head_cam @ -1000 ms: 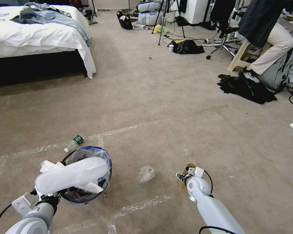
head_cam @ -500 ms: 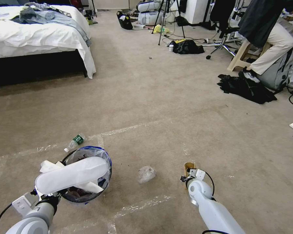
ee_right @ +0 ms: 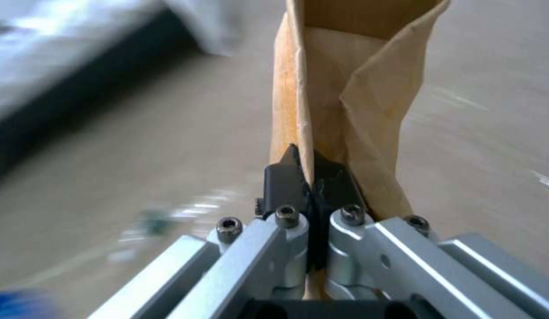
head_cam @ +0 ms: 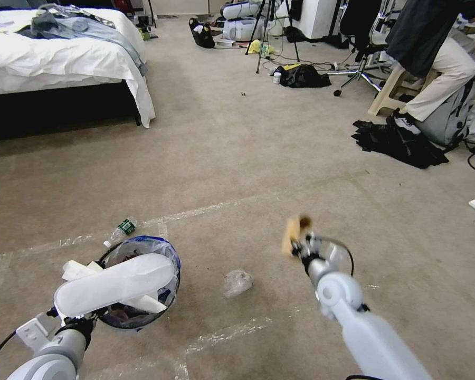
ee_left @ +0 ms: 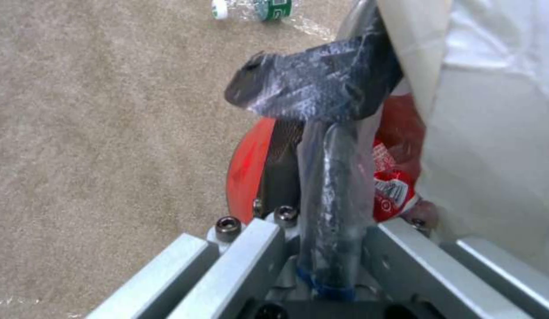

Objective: Pick up the trash bin and place the garbage on the floor into it.

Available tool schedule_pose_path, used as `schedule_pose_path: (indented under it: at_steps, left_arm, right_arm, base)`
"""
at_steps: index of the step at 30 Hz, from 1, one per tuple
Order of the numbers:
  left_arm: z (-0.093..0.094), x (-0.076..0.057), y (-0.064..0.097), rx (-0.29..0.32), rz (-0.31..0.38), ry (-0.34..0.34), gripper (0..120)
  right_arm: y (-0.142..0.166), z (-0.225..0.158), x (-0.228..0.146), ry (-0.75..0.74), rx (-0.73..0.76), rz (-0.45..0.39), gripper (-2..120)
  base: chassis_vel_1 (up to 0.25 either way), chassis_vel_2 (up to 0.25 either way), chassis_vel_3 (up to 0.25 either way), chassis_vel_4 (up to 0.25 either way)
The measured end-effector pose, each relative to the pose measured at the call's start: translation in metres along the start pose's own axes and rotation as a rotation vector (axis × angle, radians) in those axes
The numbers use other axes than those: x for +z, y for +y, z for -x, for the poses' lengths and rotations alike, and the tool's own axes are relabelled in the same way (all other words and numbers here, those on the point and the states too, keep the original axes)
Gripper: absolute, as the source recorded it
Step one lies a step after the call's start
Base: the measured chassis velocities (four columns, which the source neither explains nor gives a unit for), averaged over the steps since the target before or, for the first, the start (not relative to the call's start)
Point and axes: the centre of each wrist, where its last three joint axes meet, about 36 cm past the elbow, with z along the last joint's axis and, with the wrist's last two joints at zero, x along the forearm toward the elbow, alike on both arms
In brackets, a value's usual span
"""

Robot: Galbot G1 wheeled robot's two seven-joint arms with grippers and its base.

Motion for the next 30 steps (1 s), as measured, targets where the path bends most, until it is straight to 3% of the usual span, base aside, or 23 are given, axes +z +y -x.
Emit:
schedule_pose_path:
  at_steps: [1,4,7,9,12,17,22,30]
  left_arm:
    - [0.000,0.000,0.000,0.000,0.000,0.000,0]
    - [-0.003,-0.001,-0.001,-0.002,0.002,-0.002,0]
    - [-0.003,-0.001,-0.001,-0.005,0.002,-0.002,0]
    - [-0.004,0.000,-0.002,-0.008,0.001,-0.001,0]
    - [-0.003,0.000,-0.003,-0.009,-0.001,-0.001,0]
    - [-0.002,0.000,-0.005,-0.006,-0.005,-0.004,0]
    - [0.000,-0.001,-0.004,-0.007,-0.010,-0.007,0]
    - [-0.001,-0.001,-0.003,-0.011,-0.015,-0.007,0]
  right_arm:
    - [0.000,0.000,0.000,0.000,0.000,0.000,0]
    - [0.066,-0.007,-0.030,-0.022,-0.303,-0.023,0]
    - [0.085,-0.008,-0.038,-0.011,-0.385,-0.018,0]
    - [0.126,-0.009,-0.046,0.066,-0.540,0.007,0]
    - [0.152,-0.008,-0.043,0.147,-0.605,0.007,0]
    - [0.178,-0.003,-0.030,0.295,-0.612,-0.024,0]
    - [0.206,0.003,0.004,0.469,-0.564,-0.119,0]
    - [0.214,0.009,0.021,0.503,-0.541,-0.148,0]
  base:
    - [0.000,0.000,0.000,0.000]
    - [0.000,0.000,0.000,0.000]
    - [0.000,0.000,0.000,0.000]
    - [0.000,0.000,0.000,0.000]
    - [0.000,0.000,0.000,0.000]
    - [0.000,0.000,0.000,0.000]
    - [0.000,0.000,0.000,0.000]
    - [0.000,0.000,0.000,0.000]
